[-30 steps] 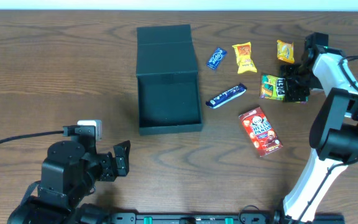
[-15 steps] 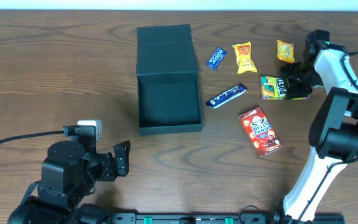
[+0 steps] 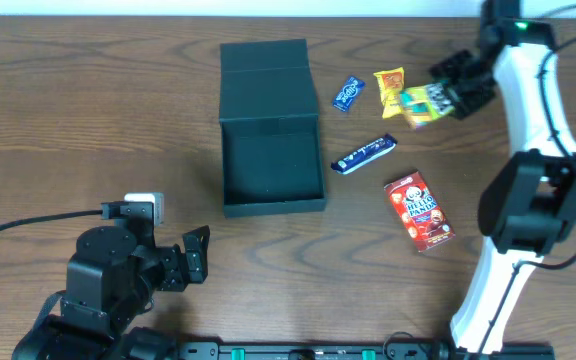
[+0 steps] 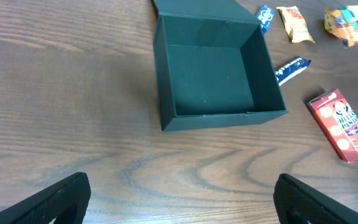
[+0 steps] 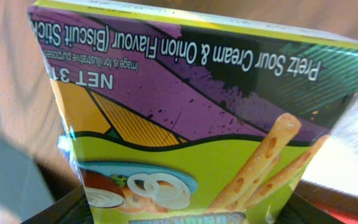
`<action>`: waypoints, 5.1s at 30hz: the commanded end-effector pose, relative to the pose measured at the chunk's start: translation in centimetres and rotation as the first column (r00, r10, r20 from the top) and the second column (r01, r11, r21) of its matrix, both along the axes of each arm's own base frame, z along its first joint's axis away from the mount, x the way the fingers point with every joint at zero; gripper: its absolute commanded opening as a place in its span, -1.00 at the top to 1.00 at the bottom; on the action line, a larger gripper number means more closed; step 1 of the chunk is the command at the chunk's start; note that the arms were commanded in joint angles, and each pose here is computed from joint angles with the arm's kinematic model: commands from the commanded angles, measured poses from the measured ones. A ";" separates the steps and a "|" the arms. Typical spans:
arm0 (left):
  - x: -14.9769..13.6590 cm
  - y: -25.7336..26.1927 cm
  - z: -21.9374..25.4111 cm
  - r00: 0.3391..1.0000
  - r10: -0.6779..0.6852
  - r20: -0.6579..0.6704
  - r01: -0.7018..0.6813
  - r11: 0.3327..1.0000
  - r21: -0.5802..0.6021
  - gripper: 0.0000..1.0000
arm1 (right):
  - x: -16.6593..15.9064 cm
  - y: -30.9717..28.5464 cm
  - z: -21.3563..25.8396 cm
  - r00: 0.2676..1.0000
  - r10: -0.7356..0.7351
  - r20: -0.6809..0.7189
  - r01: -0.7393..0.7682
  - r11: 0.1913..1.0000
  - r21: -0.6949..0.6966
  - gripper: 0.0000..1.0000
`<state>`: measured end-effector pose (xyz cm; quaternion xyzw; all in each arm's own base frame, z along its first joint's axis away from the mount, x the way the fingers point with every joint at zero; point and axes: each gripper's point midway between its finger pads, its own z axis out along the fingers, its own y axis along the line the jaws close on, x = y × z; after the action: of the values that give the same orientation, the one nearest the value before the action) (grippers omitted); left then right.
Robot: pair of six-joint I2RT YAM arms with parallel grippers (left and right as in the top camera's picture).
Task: Pack container
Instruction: 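Carry the Pretz box left and lower it into the black box, then release the Pretz box and lift the right gripper away, then lower the right gripper and grasp the red Hello Panda box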
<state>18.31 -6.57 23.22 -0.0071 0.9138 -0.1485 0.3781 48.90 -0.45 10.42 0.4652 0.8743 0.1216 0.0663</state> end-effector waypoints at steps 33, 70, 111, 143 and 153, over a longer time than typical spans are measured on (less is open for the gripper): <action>0.0 0.0 0.2 1.000 -0.004 0.007 0.004 1.000 0.004 -0.91 | -9.0 25.3 -0.1 0.474 0.878 -0.064 -0.874 0.461 -0.152 -0.45; 0.0 0.0 0.2 1.000 -0.004 0.007 0.004 1.000 0.004 -0.90 | -7.2 10.7 5.6 0.634 0.726 -0.266 -0.772 0.572 -0.278 -0.99; 0.0 0.0 0.2 1.000 -0.004 0.006 0.004 1.000 0.004 -0.90 | -18.9 4.5 -2.5 0.414 0.887 -0.206 -0.901 0.368 -0.229 -0.98; 0.0 0.0 0.2 1.000 -0.004 0.007 0.004 1.000 0.004 -0.90 | -17.8 4.0 -9.7 0.403 0.903 -0.151 -0.864 0.322 -0.387 -0.50; 0.0 0.0 0.2 1.000 -0.004 0.007 0.004 1.000 0.004 -0.91 | -16.9 4.3 -9.4 0.497 0.863 -0.093 -0.812 0.425 -0.401 -0.36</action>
<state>18.31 -6.57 23.22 -0.0071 0.9138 -0.1485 0.3781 31.86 3.86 0.77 -0.0942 0.9861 -0.0179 0.1360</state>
